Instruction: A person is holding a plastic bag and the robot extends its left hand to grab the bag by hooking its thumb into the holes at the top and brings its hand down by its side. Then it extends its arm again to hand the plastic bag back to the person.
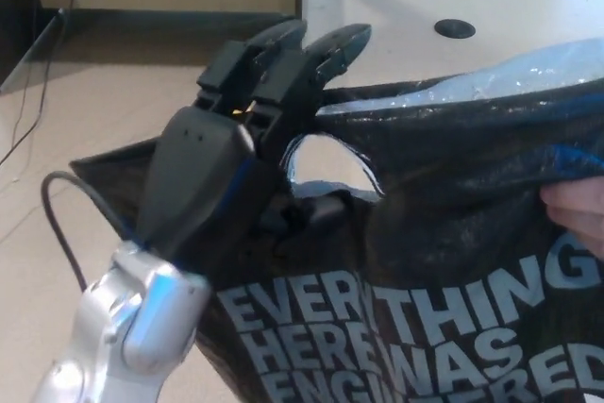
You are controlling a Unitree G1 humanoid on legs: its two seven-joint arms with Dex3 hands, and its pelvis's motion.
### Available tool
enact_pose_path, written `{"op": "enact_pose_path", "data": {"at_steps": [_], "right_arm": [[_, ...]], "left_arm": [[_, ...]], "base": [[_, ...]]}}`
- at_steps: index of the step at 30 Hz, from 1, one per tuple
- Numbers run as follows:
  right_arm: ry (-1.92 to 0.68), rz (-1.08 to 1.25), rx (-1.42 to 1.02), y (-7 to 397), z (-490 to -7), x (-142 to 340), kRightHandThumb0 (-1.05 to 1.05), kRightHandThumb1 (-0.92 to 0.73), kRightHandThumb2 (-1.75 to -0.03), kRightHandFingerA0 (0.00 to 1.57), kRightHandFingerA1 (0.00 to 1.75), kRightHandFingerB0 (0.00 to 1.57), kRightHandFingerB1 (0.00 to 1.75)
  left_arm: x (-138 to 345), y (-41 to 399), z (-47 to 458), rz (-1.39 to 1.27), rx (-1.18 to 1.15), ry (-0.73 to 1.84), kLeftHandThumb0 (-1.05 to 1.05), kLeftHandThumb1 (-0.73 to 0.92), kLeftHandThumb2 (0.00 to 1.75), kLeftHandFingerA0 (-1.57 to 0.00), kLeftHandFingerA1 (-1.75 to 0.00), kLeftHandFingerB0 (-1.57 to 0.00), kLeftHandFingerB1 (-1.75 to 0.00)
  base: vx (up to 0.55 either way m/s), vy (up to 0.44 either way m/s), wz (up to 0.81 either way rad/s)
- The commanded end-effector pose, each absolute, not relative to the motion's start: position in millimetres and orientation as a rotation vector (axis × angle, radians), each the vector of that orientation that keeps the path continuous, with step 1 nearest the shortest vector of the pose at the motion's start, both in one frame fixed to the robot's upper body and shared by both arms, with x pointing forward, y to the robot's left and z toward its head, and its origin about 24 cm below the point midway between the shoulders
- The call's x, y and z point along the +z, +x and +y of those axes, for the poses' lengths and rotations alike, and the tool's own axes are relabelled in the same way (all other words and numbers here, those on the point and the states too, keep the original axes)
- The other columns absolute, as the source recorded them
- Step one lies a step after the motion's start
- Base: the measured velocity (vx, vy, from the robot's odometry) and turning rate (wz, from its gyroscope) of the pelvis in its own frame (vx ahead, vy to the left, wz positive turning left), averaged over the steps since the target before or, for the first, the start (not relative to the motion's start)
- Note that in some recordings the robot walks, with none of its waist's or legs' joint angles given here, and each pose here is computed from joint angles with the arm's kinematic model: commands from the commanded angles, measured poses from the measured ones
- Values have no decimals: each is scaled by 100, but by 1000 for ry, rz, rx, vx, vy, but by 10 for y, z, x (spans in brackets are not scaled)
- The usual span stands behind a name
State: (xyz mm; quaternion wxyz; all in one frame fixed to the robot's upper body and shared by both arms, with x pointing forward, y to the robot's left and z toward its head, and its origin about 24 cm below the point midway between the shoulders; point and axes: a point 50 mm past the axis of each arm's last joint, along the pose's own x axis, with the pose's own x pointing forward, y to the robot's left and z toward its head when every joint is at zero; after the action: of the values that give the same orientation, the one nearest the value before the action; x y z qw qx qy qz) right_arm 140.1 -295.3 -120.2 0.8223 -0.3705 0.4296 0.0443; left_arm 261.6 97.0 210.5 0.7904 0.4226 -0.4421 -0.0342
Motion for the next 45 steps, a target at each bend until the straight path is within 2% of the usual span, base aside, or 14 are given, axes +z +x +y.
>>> {"op": "enact_pose_path", "data": {"at_steps": [1, 2, 4, 10, 11, 12, 20, 21, 32, 34, 39, 40, 41, 45], "right_arm": [[-786, 906, 92, 1425, -2990, -1174, -34, -66, -59, 71, 45, 56, 39], [-785, 898, 91, 1459, -2987, -1162, -40, -57, -80, 64, 57, 51, 51], [-804, 892, 93, 1515, -2986, -1145, -35, -68, -59, 71, 44, 56, 38], [-788, 879, 86, 1581, -2978, -1122, -32, -68, -61, 71, 46, 55, 39], [-802, 878, 91, 1587, -2965, -1126, -33, -67, -61, 73, 48, 55, 39], [-804, 877, 95, 1590, -2967, -1124, -34, -67, -61, 72, 49, 56, 40], [-794, 881, 95, 1635, -2960, -1115, -33, -67, -61, 70, 46, 55, 39], [-791, 879, 95, 1637, -2959, -1114, -34, -67, -61, 71, 46, 55, 39], [-803, 874, 84, 1680, -2953, -1101, -33, -67, -60, 68, 44, 56, 39], [-799, 868, 88, 1675, -2945, -1104, -34, -68, -59, 69, 44, 56, 39], [-791, 887, 98, 1583, -2936, -1144, -33, -68, -61, 72, 46, 55, 39], [-803, 890, 99, 1568, -2941, -1149, -33, -68, -61, 74, 46, 55, 39], [-794, 897, 91, 1540, -2950, -1157, -35, -68, -60, 71, 45, 56, 38], [-801, 880, 87, 1617, -2969, -1116, -39, -57, -81, 64, 57, 51, 51]], "left_arm": [[2208, 2759, 974, -923, -10, 964, -56, 42, 66, -16, -39, -11, -34], [2261, 2786, 976, -932, 7, 967, -57, 41, 67, -16, -39, -10, -34], [2380, 2826, 983, -957, 36, 959, -27, 28, 86, -6, -50, -5, -49], [2536, 2848, 991, -1003, 55, 970, -29, 30, 87, -7, -50, -6, -50], [2548, 2845, 1007, -1012, 56, 964, -58, 42, 69, -21, -41, -14, -36], [2554, 2846, 1013, -1014, 56, 962, -28, 29, 87, -9, -51, -8, -50], [2585, 2889, 1003, -1004, 58, 955, -27, 29, 87, -11, -51, -10, -50], [2583, 2899, 988, -1004, 60, 966, -57, 43, 69, -24, -41, -19, -37], [2473, 3039, 686, -1004, 12, 938, -48, 48, 55, -45, -37, -26, -30], [2445, 3060, 632, -1006, -8, 930, -45, 51, 55, -67, -76, -27, -30], [2268, 3076, 429, -955, -90, 903, -38, 57, 58, -99, -49, -27, -31], [2226, 3071, 388, -945, -107, 899, -35, 62, 60, -108, -72, -29, -32], [2147, 3029, 326, -921, -141, 897, -31, 80, 66, -103, -144, -29, -31], [2054, 3002, 296, -924, -153, 837, -14, 80, 72, -98, -171, -44, -36]], "base": [[0, 0, 0], [0, 0, 0], [0, 0, 0], [0, 0, 0], [0, 0, 0], [0, 0, 0], [0, 0, 0], [0, 0, 0], [0, 0, 0], [0, 0, 0], [0, 0, 0], [0, 0, 0], [0, 0, 0], [0, 0, 0]]}}
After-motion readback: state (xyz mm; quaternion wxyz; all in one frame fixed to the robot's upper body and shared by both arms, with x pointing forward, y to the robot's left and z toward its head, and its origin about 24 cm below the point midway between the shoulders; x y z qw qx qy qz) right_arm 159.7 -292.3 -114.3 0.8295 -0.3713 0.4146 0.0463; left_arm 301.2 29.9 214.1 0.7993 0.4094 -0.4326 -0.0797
